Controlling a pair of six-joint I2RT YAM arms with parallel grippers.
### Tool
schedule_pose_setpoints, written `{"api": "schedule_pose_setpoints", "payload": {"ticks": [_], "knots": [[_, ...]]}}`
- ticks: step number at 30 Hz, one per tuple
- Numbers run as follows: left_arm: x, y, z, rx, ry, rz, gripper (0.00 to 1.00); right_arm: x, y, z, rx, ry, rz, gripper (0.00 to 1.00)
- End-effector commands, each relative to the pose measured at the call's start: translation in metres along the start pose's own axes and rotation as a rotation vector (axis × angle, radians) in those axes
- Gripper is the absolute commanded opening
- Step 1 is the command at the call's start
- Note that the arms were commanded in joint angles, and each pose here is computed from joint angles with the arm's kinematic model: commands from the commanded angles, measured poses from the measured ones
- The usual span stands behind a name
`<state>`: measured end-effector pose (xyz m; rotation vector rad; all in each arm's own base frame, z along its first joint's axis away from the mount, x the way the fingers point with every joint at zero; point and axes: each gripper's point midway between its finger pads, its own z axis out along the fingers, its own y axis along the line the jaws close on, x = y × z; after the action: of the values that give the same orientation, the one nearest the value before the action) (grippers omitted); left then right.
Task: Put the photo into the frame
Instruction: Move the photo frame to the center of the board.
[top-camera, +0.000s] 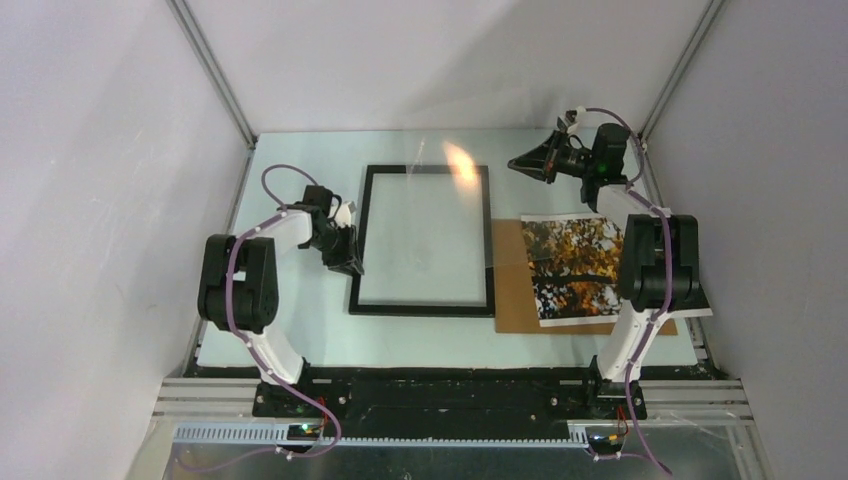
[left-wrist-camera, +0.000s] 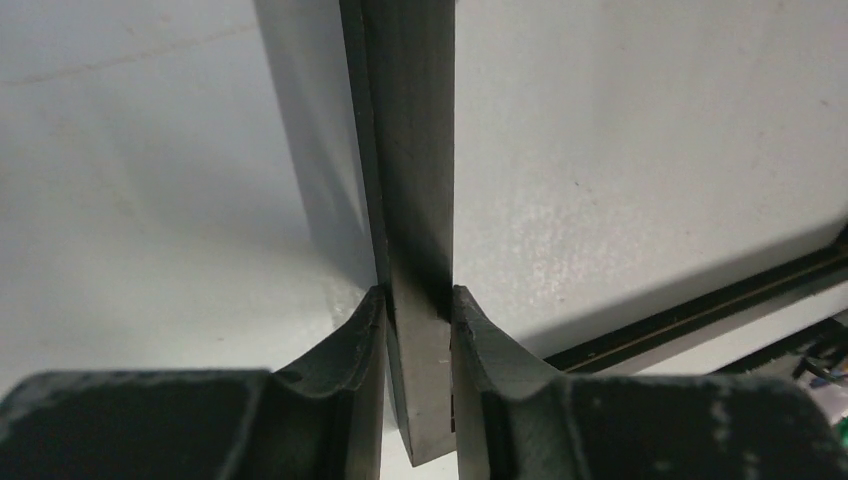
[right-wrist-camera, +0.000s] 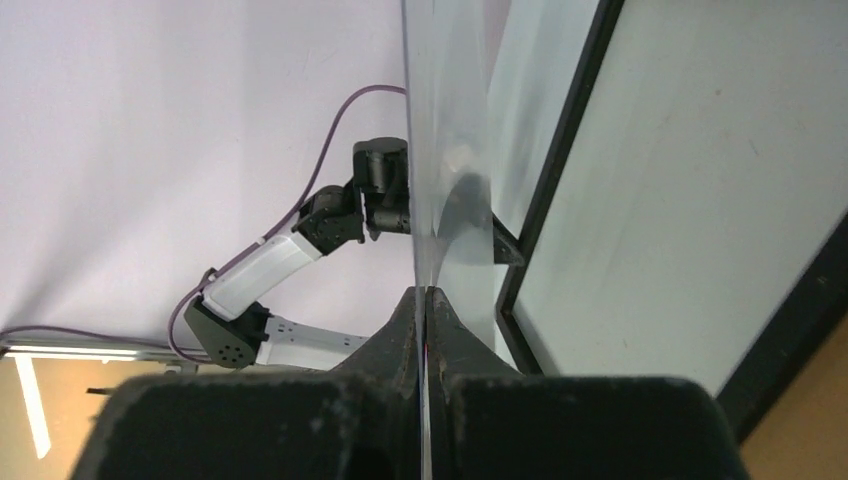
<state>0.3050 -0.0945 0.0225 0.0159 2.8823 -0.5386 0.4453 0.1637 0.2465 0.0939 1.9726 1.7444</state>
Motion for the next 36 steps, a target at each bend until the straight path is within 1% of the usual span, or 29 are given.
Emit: {"api": "schedule_pose_setpoints", "payload": {"ticks": [1,2,5,9,12,13,14,17,19,20,22,25,28,30,31,32,33,34,35,36], "knots": [[0.003,-0.041,-0.014,0.189,-0.030,0.011,0.09,0.004,0.010,0.021,-0.063,0.008,-0.004,0.00],[0.005,-0.041,-0.014,0.184,-0.033,0.015,0.09,0.005,0.009,0.023,-0.064,0.012,0.001,0.00],[0.005,-0.036,-0.015,0.158,-0.048,0.029,0.15,0.006,0.008,0.024,-0.066,0.015,0.009,0.00],[0.000,-0.026,-0.016,0.102,-0.069,0.041,0.28,0.007,0.005,0.021,-0.060,0.017,0.009,0.00],[-0.005,-0.018,-0.015,0.051,-0.080,0.042,0.42,0.007,0.005,0.018,-0.059,0.015,0.005,0.00],[-0.009,-0.015,-0.015,0.035,-0.087,0.043,0.46,0.008,0.003,0.016,-0.054,0.016,0.010,0.00],[-0.010,-0.015,-0.015,0.029,-0.088,0.042,0.52,0.008,0.005,0.015,-0.054,0.016,-0.003,0.00],[-0.016,-0.012,-0.015,0.006,-0.100,0.046,0.62,0.002,0.004,0.001,-0.033,-0.005,-0.007,0.00],[-0.020,-0.011,-0.018,-0.005,-0.113,0.052,0.71,0.001,0.005,-0.007,-0.023,-0.012,-0.019,0.00],[-0.021,-0.011,-0.019,-0.009,-0.118,0.061,0.77,-0.001,0.003,-0.012,-0.014,-0.020,-0.023,0.00],[-0.027,-0.011,-0.025,-0.026,-0.145,0.086,0.83,-0.003,0.006,-0.022,-0.006,-0.036,-0.037,0.00],[-0.039,-0.018,-0.041,-0.051,-0.209,0.145,0.88,-0.007,0.011,-0.037,0.003,-0.060,-0.052,0.00],[-0.051,-0.034,-0.057,-0.052,-0.270,0.204,0.90,-0.013,0.008,-0.056,0.030,-0.095,-0.059,0.00],[-0.060,-0.051,-0.069,-0.046,-0.316,0.246,0.90,-0.015,0.006,-0.070,0.053,-0.116,-0.065,0.00],[-0.066,-0.063,-0.076,-0.037,-0.344,0.272,0.90,-0.016,0.007,-0.075,0.061,-0.125,-0.100,0.00],[-0.066,-0.075,-0.077,-0.023,-0.350,0.288,0.90,-0.017,0.002,-0.085,0.083,-0.141,-0.073,0.00],[-0.074,-0.085,-0.083,-0.013,-0.374,0.300,0.90,-0.020,0.002,-0.094,0.098,-0.162,-0.101,0.00],[-0.073,-0.098,-0.080,0.002,-0.368,0.309,0.90,-0.018,0.000,-0.100,0.110,-0.169,-0.090,0.00],[-0.081,-0.110,-0.086,0.019,-0.390,0.306,0.90,-0.022,-0.003,-0.109,0.125,-0.191,-0.103,0.00],[-0.079,-0.123,-0.081,0.033,-0.378,0.324,0.90,-0.020,-0.004,-0.115,0.138,-0.202,-0.094,0.00]]}}
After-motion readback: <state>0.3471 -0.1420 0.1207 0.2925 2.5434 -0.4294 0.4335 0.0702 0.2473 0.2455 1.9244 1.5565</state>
